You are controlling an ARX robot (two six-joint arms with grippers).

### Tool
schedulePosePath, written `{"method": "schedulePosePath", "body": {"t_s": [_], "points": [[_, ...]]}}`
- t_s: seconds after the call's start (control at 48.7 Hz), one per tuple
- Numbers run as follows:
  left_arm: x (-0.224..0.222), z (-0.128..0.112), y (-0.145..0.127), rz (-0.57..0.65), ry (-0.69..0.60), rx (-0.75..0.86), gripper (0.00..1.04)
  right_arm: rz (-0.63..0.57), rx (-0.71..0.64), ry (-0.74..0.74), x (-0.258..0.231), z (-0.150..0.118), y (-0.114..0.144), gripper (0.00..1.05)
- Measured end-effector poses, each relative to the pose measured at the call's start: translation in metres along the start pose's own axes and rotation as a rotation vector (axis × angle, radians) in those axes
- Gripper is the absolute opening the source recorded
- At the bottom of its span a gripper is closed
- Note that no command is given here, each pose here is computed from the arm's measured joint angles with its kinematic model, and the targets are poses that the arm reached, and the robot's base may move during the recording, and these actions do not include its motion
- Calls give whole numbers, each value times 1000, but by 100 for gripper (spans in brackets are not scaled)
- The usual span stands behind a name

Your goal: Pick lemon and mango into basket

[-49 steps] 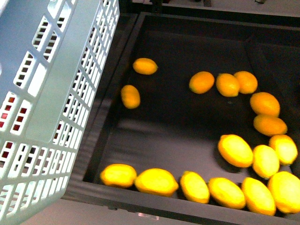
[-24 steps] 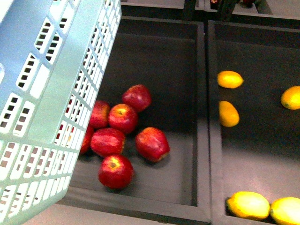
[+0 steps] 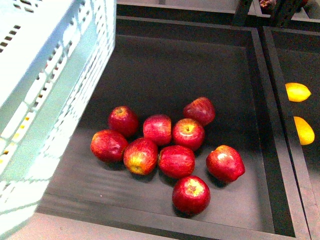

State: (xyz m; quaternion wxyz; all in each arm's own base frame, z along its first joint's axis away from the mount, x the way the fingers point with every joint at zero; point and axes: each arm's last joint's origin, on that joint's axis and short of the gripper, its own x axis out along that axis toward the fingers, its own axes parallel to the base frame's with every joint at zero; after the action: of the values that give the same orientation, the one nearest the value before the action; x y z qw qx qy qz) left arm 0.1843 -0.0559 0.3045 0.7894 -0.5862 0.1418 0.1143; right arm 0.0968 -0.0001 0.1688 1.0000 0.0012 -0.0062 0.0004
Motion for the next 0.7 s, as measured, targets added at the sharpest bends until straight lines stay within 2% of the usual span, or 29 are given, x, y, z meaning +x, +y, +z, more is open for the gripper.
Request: {"method": "schedulePosePath", "body": {"t_s": [0.062, 0.144, 0.247, 0.411, 0.699], "points": [[10, -12, -6, 132, 46, 278, 5, 0, 0, 0, 0, 0, 0, 96], [32, -29, -11, 158, 88, 438, 5, 0, 0, 0, 0, 0, 0, 96], [59, -51, -28, 125, 125, 481, 5, 0, 0, 0, 0, 0, 0, 96], [103, -107, -60, 31, 325, 460, 5, 0, 0, 0, 0, 0, 0, 96], [139, -188, -77, -33, 519, 482, 5, -2, 0, 0, 0, 0, 0, 96]]}}
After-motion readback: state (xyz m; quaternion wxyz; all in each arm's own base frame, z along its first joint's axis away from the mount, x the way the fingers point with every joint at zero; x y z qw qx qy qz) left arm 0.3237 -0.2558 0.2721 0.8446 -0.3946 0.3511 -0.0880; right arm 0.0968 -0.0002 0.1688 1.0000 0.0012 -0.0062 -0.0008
